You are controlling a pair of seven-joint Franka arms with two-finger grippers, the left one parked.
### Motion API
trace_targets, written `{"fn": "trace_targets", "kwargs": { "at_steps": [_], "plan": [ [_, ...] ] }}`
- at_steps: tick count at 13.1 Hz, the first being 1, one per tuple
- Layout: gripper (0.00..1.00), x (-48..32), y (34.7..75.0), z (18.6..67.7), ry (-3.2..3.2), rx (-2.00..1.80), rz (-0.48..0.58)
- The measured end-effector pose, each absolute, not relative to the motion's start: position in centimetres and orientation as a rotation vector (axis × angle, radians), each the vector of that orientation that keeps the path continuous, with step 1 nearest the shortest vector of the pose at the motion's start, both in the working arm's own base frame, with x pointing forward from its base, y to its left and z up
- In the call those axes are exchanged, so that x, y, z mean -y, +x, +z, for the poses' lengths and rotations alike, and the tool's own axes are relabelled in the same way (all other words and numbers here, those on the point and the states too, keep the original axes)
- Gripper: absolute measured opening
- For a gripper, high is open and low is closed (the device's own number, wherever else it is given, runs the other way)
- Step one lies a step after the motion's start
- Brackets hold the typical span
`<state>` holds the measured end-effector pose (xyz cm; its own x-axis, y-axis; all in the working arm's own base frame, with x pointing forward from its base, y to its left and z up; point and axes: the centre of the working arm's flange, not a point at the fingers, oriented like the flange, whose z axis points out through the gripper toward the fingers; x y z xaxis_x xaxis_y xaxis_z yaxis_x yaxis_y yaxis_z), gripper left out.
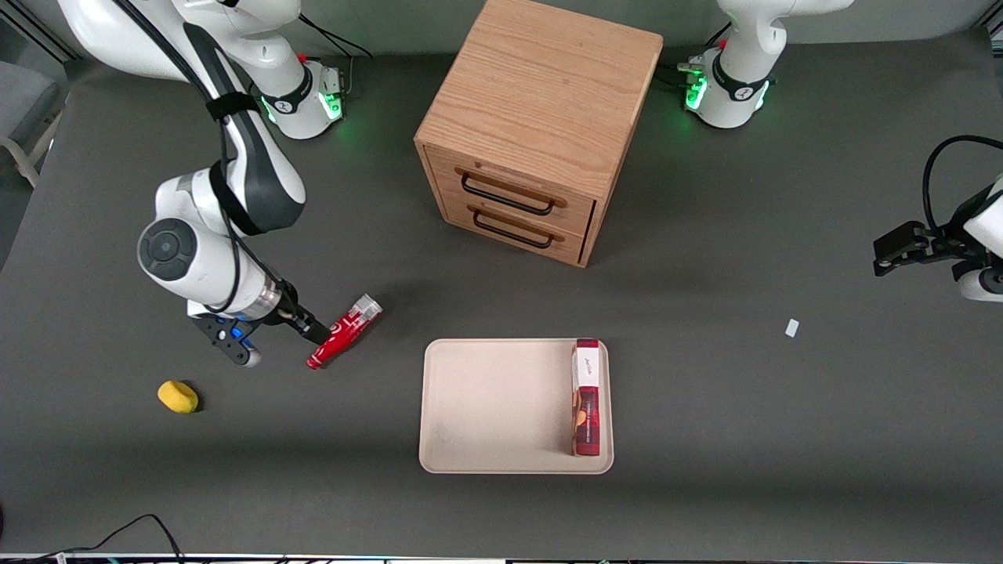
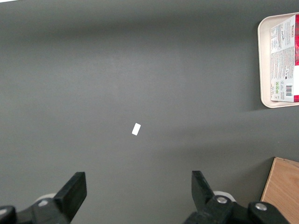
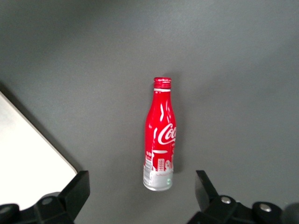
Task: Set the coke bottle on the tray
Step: 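Move the open right gripper down over the red Coca-Cola bottle, then close the right gripper around the bottle's body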
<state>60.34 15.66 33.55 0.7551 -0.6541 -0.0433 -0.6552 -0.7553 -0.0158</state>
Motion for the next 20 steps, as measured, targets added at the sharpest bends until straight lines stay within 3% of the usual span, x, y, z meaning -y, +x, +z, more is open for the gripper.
{"fn": "trace_targets", "kwargs": {
  "at_steps": [8, 13, 16, 17, 20],
  "plan": [
    [1.00, -15.2, 58.6, 21.1, -2.842, -1.234, 0.042],
    [0.96, -15.2, 58.1, 18.2, -2.829, -1.263, 0.048],
    [0.62, -15.3, 58.1, 18.2, -2.825, -1.260, 0.041],
    [0.56, -15.3, 58.1, 18.3, -2.824, -1.260, 0.038],
    [0.56, -15.4, 58.1, 18.3, -2.824, -1.256, 0.036]
  ]
}}
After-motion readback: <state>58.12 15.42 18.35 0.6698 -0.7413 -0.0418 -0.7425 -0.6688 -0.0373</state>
